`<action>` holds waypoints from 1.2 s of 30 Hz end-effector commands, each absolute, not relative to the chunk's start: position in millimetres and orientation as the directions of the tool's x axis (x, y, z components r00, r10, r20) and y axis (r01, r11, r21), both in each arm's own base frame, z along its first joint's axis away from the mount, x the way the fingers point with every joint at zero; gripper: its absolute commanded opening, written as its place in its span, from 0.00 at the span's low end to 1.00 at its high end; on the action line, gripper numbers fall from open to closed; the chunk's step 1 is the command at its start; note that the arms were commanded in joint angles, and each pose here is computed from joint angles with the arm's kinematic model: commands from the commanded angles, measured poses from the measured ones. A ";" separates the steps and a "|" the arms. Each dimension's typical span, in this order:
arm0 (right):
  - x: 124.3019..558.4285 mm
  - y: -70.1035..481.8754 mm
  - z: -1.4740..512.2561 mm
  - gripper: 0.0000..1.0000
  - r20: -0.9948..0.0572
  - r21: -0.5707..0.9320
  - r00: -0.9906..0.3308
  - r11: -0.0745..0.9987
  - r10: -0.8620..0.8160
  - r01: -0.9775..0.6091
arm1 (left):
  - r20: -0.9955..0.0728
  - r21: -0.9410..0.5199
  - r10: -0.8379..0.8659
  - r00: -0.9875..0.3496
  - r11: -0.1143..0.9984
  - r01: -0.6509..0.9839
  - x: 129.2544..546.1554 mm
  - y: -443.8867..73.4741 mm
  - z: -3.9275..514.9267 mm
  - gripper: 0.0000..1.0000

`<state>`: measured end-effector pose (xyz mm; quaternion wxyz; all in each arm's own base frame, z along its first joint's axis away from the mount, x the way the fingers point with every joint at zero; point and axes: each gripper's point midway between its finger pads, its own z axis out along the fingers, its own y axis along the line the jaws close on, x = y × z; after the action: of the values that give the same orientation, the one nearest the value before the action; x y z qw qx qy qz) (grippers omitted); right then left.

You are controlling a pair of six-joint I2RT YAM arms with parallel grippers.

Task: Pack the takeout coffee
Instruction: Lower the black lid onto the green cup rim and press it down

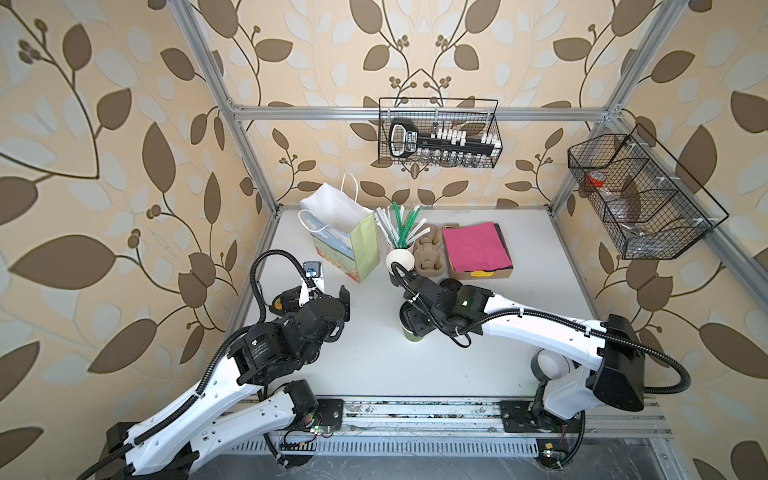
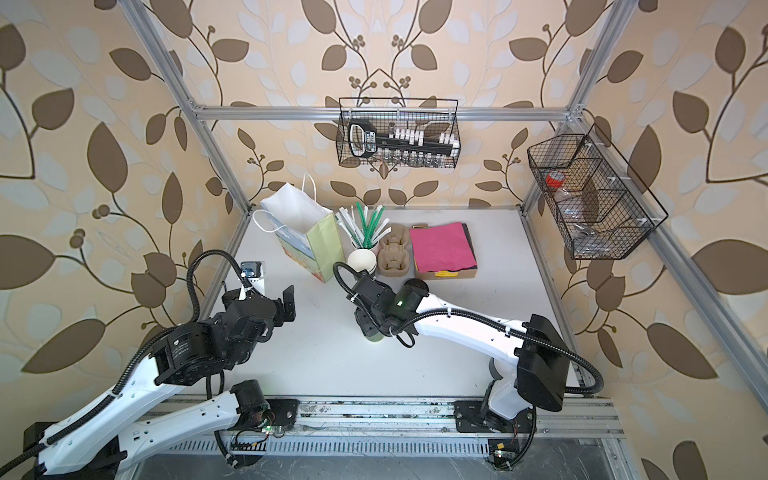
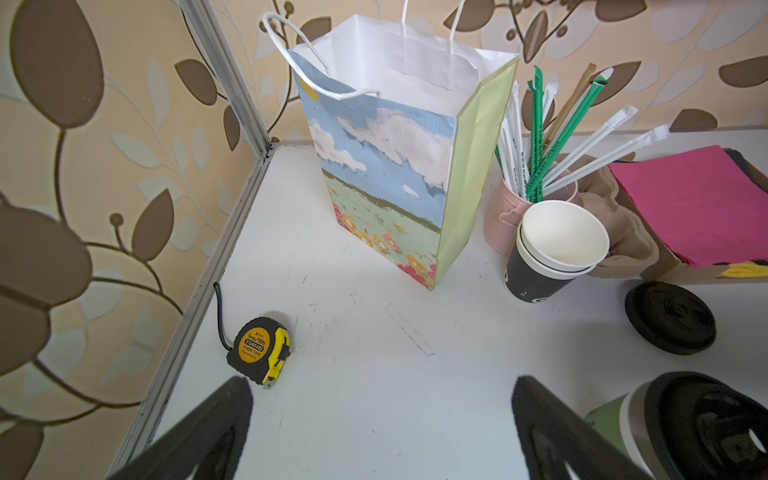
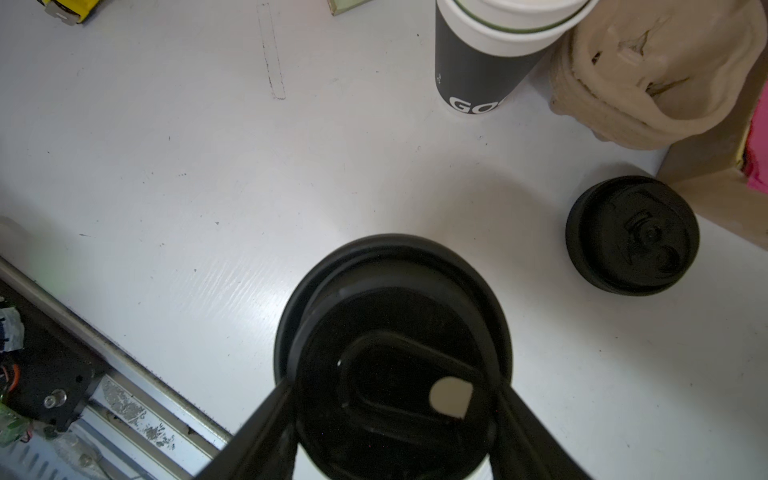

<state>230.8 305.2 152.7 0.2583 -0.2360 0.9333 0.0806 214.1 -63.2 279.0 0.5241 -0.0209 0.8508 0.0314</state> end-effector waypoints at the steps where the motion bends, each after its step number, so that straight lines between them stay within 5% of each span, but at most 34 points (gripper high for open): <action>1: 231.9 306.4 152.9 0.64 -0.500 -0.010 -0.749 0.867 -0.435 -0.497 | -0.900 0.024 -0.018 -0.436 0.996 -0.090 215.9 -59.7 280.9 0.99; 36: 231.4 304.2 131.5 0.66 -0.428 -0.069 -0.766 0.862 -0.480 -0.501 | -0.899 0.023 -0.017 -0.438 0.996 -0.086 216.1 -60.2 279.7 0.99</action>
<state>231.3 302.5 135.2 0.2262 -0.2545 0.9395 0.0378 214.5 -65.0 276.6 0.5207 -0.0203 0.8531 0.0260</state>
